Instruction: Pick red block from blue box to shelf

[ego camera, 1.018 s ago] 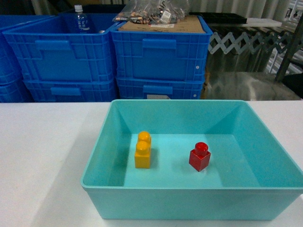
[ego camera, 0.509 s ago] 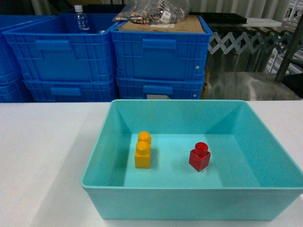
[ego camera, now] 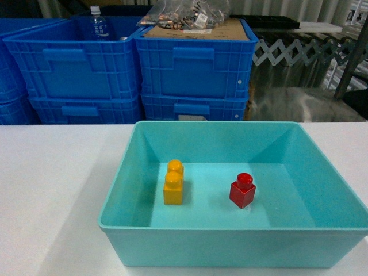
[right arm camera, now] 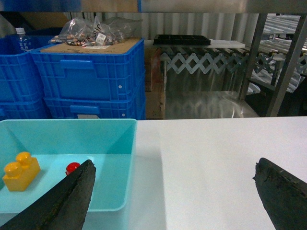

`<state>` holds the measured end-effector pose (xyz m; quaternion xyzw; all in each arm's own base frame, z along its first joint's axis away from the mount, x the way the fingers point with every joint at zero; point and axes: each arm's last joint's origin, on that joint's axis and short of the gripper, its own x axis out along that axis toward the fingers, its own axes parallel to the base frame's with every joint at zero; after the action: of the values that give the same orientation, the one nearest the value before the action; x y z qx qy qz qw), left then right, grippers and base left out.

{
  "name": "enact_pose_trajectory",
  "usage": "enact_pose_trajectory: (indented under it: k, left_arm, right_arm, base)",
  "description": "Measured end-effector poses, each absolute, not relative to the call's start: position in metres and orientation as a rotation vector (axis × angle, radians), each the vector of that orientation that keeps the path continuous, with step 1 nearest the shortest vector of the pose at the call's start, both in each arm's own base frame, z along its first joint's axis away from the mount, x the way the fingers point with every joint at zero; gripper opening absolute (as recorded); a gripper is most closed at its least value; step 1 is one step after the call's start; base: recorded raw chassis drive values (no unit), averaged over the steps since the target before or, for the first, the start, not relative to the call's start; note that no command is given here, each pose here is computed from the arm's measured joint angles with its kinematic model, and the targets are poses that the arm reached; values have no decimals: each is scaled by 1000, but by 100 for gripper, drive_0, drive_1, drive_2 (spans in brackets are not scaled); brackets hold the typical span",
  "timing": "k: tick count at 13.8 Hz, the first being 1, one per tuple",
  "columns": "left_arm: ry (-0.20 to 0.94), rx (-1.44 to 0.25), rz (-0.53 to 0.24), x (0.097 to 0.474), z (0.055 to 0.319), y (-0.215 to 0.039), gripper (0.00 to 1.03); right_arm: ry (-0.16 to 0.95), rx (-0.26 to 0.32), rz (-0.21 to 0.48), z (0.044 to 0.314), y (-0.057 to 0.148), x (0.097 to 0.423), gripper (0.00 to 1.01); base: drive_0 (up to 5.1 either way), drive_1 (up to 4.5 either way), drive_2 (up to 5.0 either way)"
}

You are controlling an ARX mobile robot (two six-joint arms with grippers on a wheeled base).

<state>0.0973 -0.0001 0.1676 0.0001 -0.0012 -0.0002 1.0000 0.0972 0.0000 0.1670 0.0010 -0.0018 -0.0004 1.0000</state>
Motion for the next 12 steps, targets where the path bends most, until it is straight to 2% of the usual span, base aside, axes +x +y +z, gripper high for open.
enact_pose_trajectory:
  k: [12]
  left_arm:
    - [-2, 0, -1, 97, 168, 0, 98]
  right_arm:
    - [-3, 2, -1, 167, 0, 97, 98]
  base:
    - [0, 0, 0]
